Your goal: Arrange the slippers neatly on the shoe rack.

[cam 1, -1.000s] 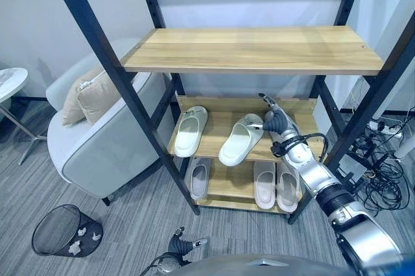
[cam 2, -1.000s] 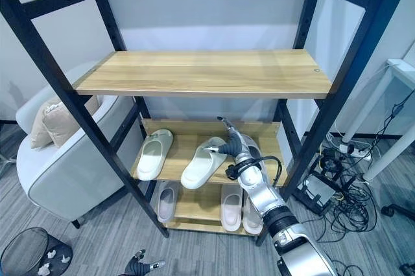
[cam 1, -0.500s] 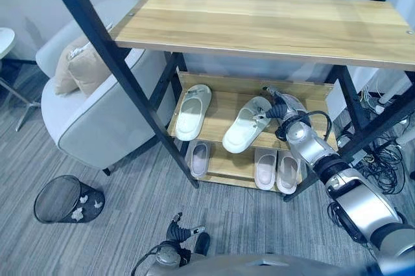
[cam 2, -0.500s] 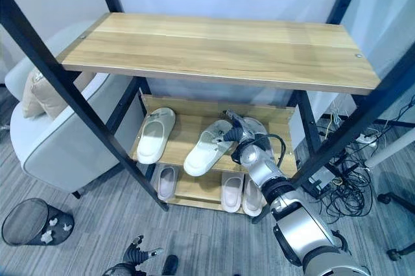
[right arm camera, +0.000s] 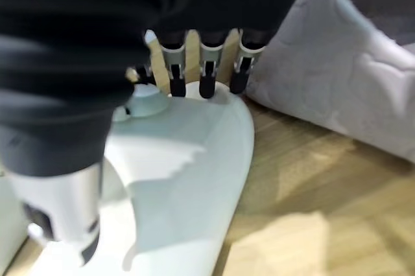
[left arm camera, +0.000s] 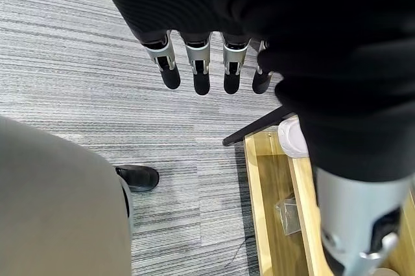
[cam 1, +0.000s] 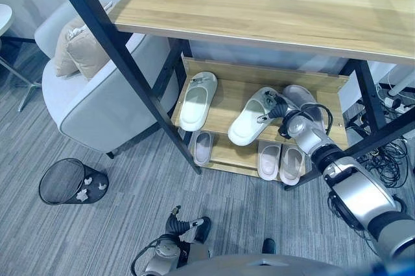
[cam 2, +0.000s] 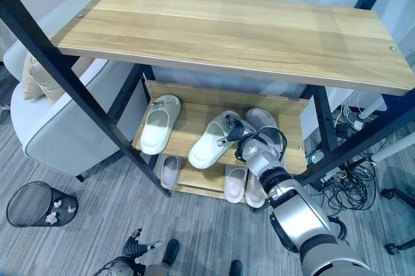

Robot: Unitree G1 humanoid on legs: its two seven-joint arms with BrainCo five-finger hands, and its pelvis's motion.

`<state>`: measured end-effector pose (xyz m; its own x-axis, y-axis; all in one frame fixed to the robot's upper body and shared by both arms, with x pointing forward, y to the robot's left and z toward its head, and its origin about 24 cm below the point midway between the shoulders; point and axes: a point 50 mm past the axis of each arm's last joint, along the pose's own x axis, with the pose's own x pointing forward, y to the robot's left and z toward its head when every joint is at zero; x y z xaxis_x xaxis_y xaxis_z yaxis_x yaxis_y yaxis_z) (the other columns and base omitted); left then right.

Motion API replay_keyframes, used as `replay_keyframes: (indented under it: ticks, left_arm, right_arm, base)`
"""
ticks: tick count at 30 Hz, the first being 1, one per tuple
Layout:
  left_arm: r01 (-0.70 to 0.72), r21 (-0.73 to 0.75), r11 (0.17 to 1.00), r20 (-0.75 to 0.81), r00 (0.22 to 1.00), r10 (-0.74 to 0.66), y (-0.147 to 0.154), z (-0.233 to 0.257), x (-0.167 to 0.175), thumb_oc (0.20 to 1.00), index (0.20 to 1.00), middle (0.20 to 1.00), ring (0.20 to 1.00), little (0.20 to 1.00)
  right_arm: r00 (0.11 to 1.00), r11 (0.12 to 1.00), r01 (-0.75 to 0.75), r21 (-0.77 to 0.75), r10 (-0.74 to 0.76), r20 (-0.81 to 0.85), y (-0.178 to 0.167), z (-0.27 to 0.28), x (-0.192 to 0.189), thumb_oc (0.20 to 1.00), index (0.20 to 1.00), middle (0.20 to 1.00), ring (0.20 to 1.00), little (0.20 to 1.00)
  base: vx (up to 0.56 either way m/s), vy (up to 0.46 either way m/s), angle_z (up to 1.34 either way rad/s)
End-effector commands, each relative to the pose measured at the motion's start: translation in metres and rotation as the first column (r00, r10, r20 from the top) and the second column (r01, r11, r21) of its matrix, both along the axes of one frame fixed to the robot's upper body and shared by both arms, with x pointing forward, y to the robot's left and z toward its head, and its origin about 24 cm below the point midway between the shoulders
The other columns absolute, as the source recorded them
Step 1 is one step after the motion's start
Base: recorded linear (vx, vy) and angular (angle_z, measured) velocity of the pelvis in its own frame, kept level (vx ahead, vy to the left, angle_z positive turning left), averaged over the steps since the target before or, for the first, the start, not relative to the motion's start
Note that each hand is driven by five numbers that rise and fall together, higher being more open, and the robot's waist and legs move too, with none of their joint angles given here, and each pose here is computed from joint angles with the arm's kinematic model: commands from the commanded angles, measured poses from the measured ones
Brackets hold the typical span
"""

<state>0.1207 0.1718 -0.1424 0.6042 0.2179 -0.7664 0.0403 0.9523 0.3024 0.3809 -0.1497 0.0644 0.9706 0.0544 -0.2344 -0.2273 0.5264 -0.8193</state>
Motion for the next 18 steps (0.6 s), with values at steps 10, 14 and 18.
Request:
replay_keyframes:
  ticks: [10,14,18]
  left_arm:
    - [0.007,-0.038,0.999,-0.105,0.994,-0.011,-0.019,-0.011,-0.033,1.0,1.0,1.0,1.0,1.0]
    - [0.012,-0.042,0.999,-0.099,0.995,-0.016,-0.022,-0.01,-0.033,1.0,1.0,1.0,1.0,1.0]
    - [0.006,-0.048,0.999,-0.092,0.996,-0.01,-0.025,-0.01,-0.031,1.0,1.0,1.0,1.0,1.0]
  right_arm:
    - [0.991,0.999,0.018,-0.051,-0.011,0.137,0.006,0.046,0.023,0.2,0.2,0.2,0.2,0.2]
    - [0.991,0.998,0.03,-0.057,-0.023,0.129,0.0,0.039,0.02,0.2,0.2,0.2,0.2,0.2]
    - [0.968,0.997,0.058,-0.057,-0.043,0.247,0.001,0.054,0.022,0.2,0.2,0.2,0.2,0.2]
  base:
    - [0.0,0.002,0.0]
    - [0.01,0.015,0.01]
    - [0.0,0.0,0.0]
